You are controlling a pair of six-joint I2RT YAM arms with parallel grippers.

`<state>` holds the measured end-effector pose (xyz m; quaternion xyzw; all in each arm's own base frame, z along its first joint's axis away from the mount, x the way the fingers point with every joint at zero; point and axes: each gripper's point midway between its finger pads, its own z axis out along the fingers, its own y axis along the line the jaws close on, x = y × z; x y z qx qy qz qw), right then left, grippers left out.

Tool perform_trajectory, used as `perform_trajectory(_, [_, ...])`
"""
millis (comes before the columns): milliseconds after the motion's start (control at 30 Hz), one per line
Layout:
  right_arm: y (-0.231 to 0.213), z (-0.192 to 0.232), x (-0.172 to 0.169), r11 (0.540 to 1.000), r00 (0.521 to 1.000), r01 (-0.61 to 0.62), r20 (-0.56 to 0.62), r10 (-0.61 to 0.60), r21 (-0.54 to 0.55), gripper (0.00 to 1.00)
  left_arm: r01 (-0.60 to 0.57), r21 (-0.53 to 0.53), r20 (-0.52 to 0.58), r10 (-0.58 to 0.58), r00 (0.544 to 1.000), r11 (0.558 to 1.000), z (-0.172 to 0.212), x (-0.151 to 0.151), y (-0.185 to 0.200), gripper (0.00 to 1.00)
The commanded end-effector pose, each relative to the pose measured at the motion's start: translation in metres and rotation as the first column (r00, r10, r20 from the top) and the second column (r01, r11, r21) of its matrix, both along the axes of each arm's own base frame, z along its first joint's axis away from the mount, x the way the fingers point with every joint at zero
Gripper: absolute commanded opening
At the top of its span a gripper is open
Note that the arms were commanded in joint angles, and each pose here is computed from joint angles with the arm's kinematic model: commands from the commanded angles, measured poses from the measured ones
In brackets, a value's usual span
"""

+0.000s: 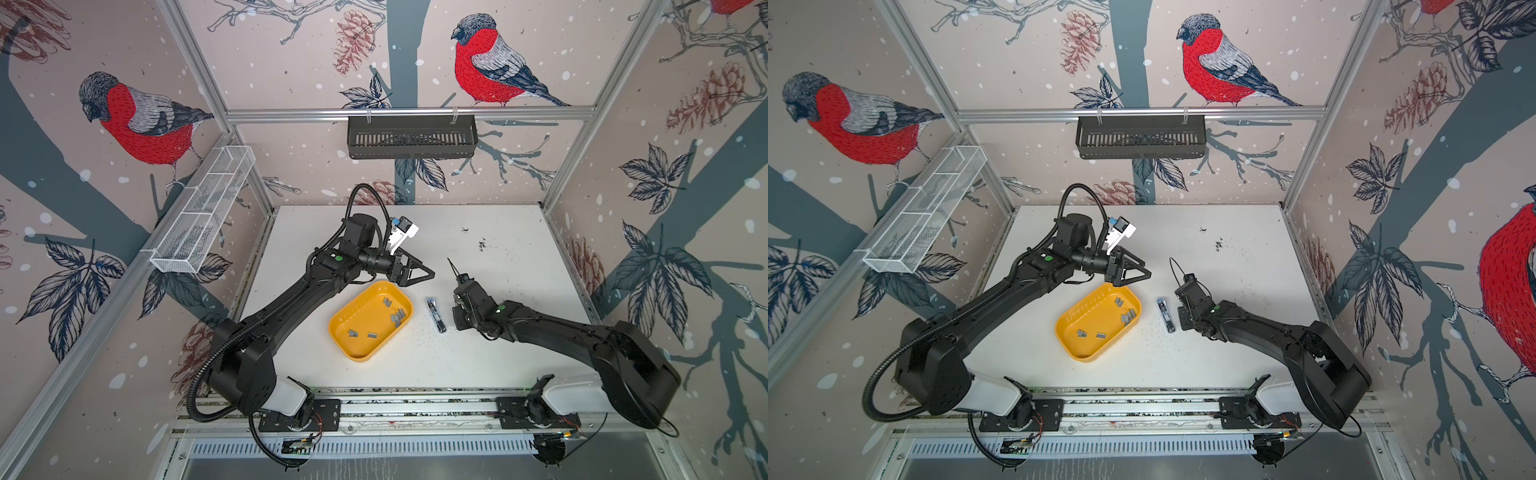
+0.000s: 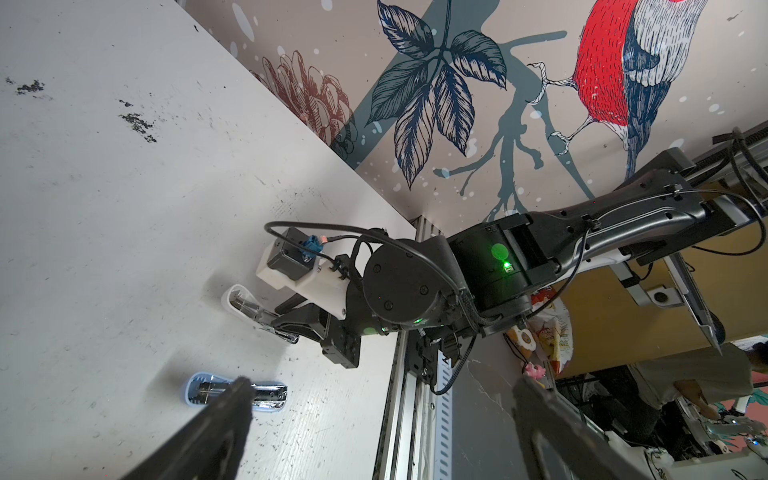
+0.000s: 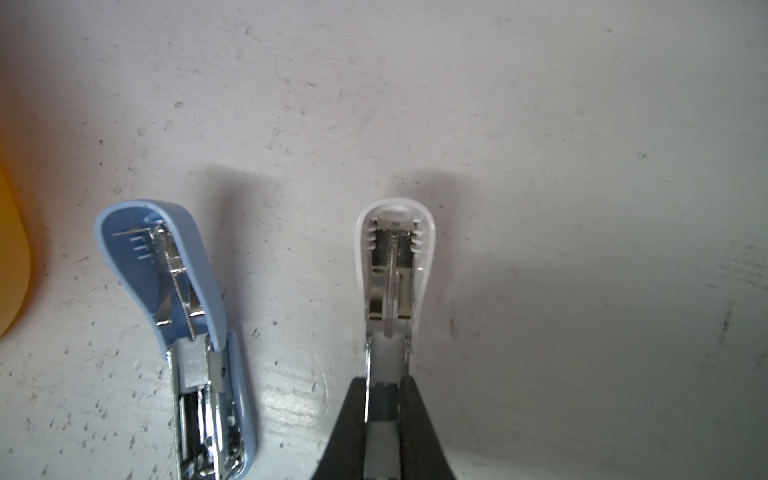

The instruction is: Load the staples into the stapler

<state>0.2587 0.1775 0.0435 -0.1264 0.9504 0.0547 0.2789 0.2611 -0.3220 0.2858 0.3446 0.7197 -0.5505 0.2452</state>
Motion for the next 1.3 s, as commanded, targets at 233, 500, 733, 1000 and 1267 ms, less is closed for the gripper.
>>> perform_trajectory(233, [-0.0007, -0.0031, -0.0016, 1.0, 1.0, 0.001, -0.008, -0.001, -0.011, 0.07, 0.025, -0.017, 0.022, -0.025, 0.999, 1.0, 0.0064, -0.0038, -0.0009, 0.97])
perform_trajectory(500, [-0.0012, -0.0059, -0.0029, 1.0, 1.0, 0.005, -0.017, -0.006, -0.014, 0.07, 0.025, -0.018, 0.025, -0.024, 0.999, 1.0, 0.007, -0.0036, -0.0008, 0.97])
perform_trajectory(733, [-0.0016, -0.007, -0.0034, 1.0, 1.0, 0.01, -0.02, -0.011, -0.014, 0.11, 0.027, -0.018, 0.023, -0.026, 0.999, 0.999, 0.0067, -0.004, -0.0008, 0.97])
perform_trajectory(1000, [-0.0032, -0.0072, -0.0036, 1.0, 1.0, 0.017, -0.02, -0.017, -0.019, 0.19, 0.027, -0.018, 0.024, -0.027, 0.999, 0.999, 0.0067, -0.0042, -0.001, 0.97])
perform_trajectory(1267, [-0.0046, -0.0069, -0.0038, 1.0, 1.0, 0.025, -0.018, -0.025, -0.019, 0.26, 0.025, -0.018, 0.025, -0.024, 0.999, 1.0, 0.0069, -0.0037, -0.0005, 0.97])
